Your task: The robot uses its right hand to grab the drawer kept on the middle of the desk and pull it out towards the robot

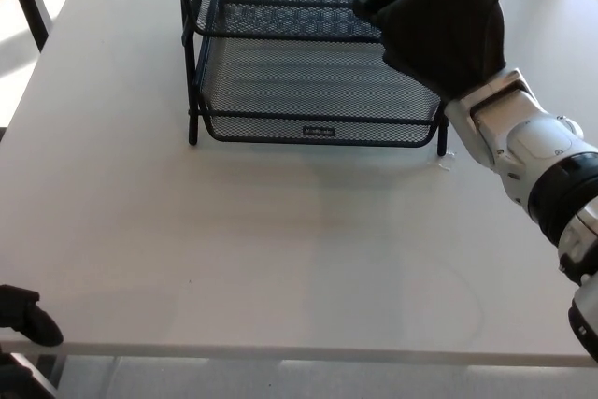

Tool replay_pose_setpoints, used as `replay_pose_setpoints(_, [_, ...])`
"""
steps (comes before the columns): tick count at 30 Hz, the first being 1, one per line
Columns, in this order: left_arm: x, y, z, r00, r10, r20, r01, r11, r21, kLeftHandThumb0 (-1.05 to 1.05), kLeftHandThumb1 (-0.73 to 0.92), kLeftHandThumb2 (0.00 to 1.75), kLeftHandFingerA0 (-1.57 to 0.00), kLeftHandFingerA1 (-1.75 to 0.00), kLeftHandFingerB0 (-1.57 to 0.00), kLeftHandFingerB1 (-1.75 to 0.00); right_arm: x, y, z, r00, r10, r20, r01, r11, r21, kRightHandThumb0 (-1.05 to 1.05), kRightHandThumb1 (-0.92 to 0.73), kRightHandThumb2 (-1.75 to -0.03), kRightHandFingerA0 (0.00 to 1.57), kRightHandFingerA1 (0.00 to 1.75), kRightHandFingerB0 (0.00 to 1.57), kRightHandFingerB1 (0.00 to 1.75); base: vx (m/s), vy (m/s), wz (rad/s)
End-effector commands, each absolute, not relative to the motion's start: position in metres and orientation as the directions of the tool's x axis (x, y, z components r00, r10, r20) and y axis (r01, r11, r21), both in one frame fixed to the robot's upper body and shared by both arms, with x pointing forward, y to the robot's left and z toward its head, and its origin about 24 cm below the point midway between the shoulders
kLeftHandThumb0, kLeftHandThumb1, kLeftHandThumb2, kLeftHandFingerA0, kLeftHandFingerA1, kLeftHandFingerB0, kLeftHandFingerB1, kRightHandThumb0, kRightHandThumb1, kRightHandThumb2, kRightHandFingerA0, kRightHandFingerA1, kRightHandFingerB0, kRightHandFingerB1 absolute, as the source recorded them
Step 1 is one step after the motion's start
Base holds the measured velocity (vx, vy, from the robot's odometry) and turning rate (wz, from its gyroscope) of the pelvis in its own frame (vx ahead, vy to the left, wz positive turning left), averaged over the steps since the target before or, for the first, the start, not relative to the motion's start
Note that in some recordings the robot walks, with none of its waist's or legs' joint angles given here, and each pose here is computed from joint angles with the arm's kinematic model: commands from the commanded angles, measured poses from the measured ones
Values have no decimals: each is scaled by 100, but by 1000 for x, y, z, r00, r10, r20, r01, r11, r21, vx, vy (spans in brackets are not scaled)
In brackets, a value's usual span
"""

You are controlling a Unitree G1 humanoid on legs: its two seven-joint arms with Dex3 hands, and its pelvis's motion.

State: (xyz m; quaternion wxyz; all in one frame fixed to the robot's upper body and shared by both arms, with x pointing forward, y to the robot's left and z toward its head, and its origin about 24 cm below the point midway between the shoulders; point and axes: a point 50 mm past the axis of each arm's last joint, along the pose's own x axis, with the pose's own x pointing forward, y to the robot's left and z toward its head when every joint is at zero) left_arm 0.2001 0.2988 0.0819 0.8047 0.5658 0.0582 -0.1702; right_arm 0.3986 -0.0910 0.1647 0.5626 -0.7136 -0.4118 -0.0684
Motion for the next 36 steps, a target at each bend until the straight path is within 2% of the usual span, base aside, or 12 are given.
replay_pose_setpoints(1, [200, 299, 82, 930, -214, -298, 351, 282, 893, -29, 57, 57, -79, -87, -80, -61, 398, -94, 173, 593, 526, 610, 717, -1, -697, -49, -50, -60, 95, 151, 93, 71, 0, 0, 0])
replay_pose_setpoints(4, [200, 299, 82, 931, -215, -296, 350, 286, 892, -29, 57, 57, -80, -87, -80, -62, 396, -95, 172, 578, 527, 624, 727, 15, -686, -49, -48, -60, 95, 153, 94, 72, 0, 0, 0])
replay_pose_setpoints(12, [196, 302, 81, 931, -207, -299, 351, 292, 890, -30, 57, 57, -80, -88, -80, -63, 386, -104, 155, 536, 532, 656, 745, 68, -664, -50, -52, -57, 97, 134, 91, 68, 0, 0, 0])
replay_pose_setpoints(16, [195, 303, 81, 930, -210, -302, 354, 290, 889, -31, 58, 57, -80, -89, -79, -63, 382, -108, 150, 511, 556, 656, 752, 82, -655, -50, -53, -57, 93, 130, 87, 75, 0, 0, 0])
replay_pose_setpoints(17, [194, 303, 81, 929, -208, -306, 358, 291, 888, -30, 58, 58, -79, -88, -79, -62, 378, -111, 146, 491, 566, 662, 762, 89, -641, -47, -56, -58, 92, 127, 80, 91, 0, 0, 0])
replay_pose_setpoints(19, [194, 303, 81, 929, -210, -304, 356, 290, 888, -30, 58, 58, -79, -88, -79, -62, 376, -112, 143, 480, 576, 661, 770, 84, -632, -47, -56, -58, 92, 127, 80, 91, 0, 0, 0])
replay_pose_setpoints(21, [194, 302, 81, 930, -212, -301, 354, 289, 889, -31, 58, 57, -79, -89, -79, -62, 376, -112, 143, 480, 575, 663, 773, 81, -629, -47, -56, -58, 90, 132, 84, 88, 0, 0, 0])
replay_pose_setpoints(22, [194, 302, 81, 930, -212, -300, 353, 288, 890, -30, 58, 57, -80, -89, -80, -63, 375, -112, 142, 475, 579, 663, 778, 75, -623, -49, -57, -58, 90, 135, 91, 75, 0, 0, 0])
replay_pose_setpoints(26, [194, 303, 81, 931, -221, -291, 347, 283, 894, -30, 57, 57, -80, -89, -80, -63, 373, -113, 139, 457, 590, 666, 790, 75, -609, -52, -54, -58, 91, 136, 94, 67, 0, 0, 0])
replay_pose_setpoints(33, [194, 305, 81, 930, -208, -302, 354, 295, 887, -32, 58, 57, -79, -87, -80, -61, 363, -109, 131, 437, 551, 711, 785, 154, -601, -52, -53, -58, 94, 140, 93, 68, 0, 0, 0])
replay_pose_setpoints(36, [194, 305, 81, 930, -208, -303, 354, 288, 890, -32, 58, 57, -79, -89, -79, -62, 358, -108, 128, 416, 548, 726, 788, 181, -588, -50, -50, -57, 97, 136, 96, 67, 0, 0, 0])
